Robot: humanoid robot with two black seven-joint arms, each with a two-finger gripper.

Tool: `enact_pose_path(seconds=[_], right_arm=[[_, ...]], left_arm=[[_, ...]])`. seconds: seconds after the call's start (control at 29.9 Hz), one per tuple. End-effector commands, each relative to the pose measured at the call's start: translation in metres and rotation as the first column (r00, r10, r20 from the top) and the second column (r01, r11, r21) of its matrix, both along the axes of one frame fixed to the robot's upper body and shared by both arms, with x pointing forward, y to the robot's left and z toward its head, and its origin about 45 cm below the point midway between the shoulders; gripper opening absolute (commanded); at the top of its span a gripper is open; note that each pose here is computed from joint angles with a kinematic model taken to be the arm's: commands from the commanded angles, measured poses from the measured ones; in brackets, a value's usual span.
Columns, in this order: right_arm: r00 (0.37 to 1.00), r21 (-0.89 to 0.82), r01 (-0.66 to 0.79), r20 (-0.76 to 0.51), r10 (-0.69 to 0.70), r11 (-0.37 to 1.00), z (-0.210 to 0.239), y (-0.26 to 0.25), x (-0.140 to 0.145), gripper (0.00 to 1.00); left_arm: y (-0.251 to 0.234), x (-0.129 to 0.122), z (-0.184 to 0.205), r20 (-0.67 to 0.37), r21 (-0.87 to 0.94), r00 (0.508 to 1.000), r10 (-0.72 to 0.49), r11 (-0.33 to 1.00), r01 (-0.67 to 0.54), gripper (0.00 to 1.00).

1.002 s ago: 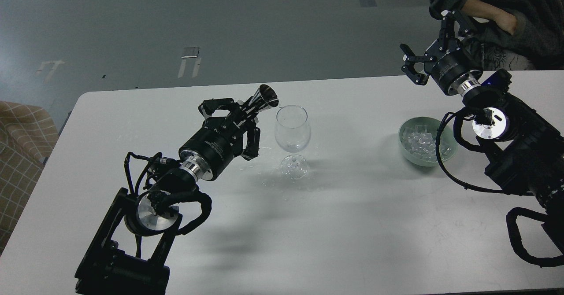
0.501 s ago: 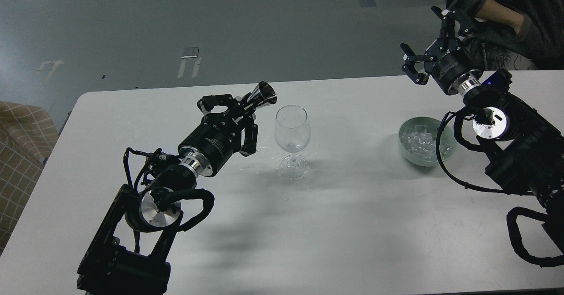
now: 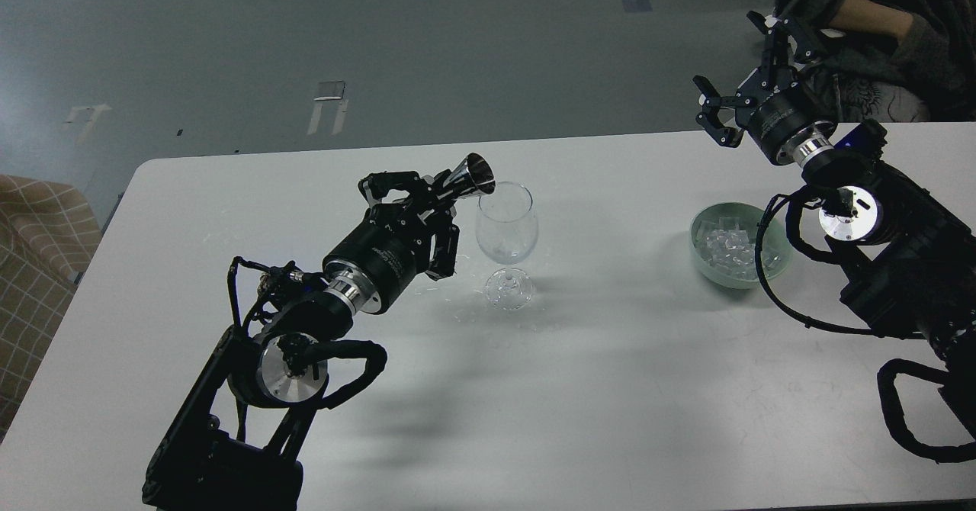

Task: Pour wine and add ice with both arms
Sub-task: 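Tilt the jigger over the wine glass with the left gripper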

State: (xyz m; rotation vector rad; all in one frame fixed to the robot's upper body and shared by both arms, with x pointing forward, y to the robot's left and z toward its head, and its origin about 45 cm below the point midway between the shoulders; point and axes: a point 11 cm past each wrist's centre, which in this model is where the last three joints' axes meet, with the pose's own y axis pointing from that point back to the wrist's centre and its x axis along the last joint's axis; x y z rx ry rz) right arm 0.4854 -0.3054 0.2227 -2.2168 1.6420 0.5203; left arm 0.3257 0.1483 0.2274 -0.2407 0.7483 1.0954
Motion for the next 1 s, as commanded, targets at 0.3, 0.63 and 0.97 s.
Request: enact_pose_path(seconds=[0.3, 0.63, 0.97], right_arm=[[1.000, 0.001, 0.002, -0.003, -0.002, 1.000, -0.0019, -0.0007, -0.0010, 1.00], [1.000, 0.001, 0.002, -0.005, -0.002, 1.000, -0.0027, -0.0009, -0.0014, 1.00], [1.000, 0.001, 0.002, -0.005, -0.002, 1.000, -0.0027, -0.0009, -0.0014, 1.00]], left_arm=[[0.0010, 0.0006, -0.0014, 0.044, 0.096, 0.999, 0.004, 0.995, -0.008, 0.00], [0.0010, 0.0012, -0.0015, 0.069, 0.141, 0.998, 0.006, 0.990, -0.015, 0.00], [0.0008, 0.0021, -0.0003, 0.101, 0.189, 0.995, -0.005, 0.982, -0.014, 0.00]])
